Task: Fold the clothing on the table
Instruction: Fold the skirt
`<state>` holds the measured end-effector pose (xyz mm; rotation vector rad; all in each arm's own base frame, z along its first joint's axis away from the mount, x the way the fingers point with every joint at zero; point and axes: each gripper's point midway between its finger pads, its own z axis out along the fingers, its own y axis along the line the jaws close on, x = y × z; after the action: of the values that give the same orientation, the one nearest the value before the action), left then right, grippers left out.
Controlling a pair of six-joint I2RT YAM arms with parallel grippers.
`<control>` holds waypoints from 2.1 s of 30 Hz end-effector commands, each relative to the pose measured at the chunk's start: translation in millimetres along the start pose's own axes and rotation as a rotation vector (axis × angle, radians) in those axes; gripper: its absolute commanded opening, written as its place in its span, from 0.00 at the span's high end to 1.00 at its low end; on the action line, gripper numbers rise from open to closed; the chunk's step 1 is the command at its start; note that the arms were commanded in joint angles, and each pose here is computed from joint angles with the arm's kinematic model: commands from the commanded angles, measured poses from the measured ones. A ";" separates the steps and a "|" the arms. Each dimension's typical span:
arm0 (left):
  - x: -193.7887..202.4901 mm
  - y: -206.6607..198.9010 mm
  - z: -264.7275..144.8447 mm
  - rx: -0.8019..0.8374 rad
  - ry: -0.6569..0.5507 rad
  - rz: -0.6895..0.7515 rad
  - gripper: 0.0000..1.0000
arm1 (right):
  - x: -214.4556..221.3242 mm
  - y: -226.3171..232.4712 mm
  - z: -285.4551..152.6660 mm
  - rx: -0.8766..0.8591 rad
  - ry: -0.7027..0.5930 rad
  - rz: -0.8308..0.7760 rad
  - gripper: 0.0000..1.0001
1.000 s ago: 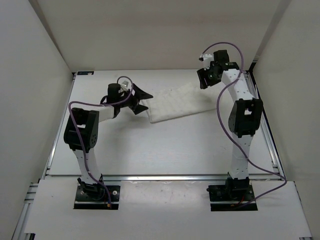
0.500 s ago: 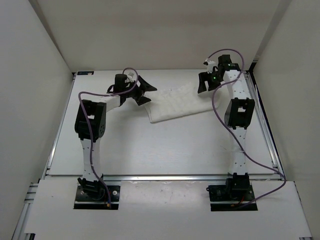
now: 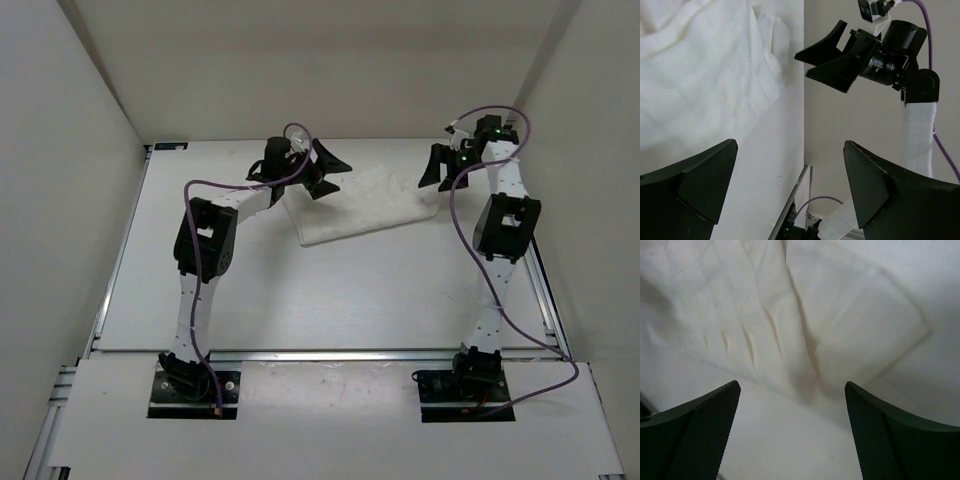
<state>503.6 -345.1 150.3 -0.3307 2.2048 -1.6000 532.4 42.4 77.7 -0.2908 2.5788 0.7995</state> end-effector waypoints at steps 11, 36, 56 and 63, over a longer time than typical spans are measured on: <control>9.5 -6.0 26.5 -0.050 -0.005 0.112 0.02 | 63.6 61.1 -60.0 -0.492 -0.073 0.734 0.09; 26.1 27.8 -39.8 -0.143 -0.041 0.061 0.01 | 37.5 -1.9 27.4 0.037 -0.282 0.715 0.06; 29.7 39.5 -62.2 -0.145 -0.083 -0.002 0.01 | 27.4 37.8 15.7 0.022 -0.343 0.357 1.00; 32.7 19.2 -30.4 -0.085 -0.044 -0.012 0.01 | 60.6 68.0 -2.6 0.047 -0.340 0.240 1.00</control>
<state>455.5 -307.6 103.1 -0.4627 2.3223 -1.4147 457.9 87.7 64.2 0.3126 2.4006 0.8430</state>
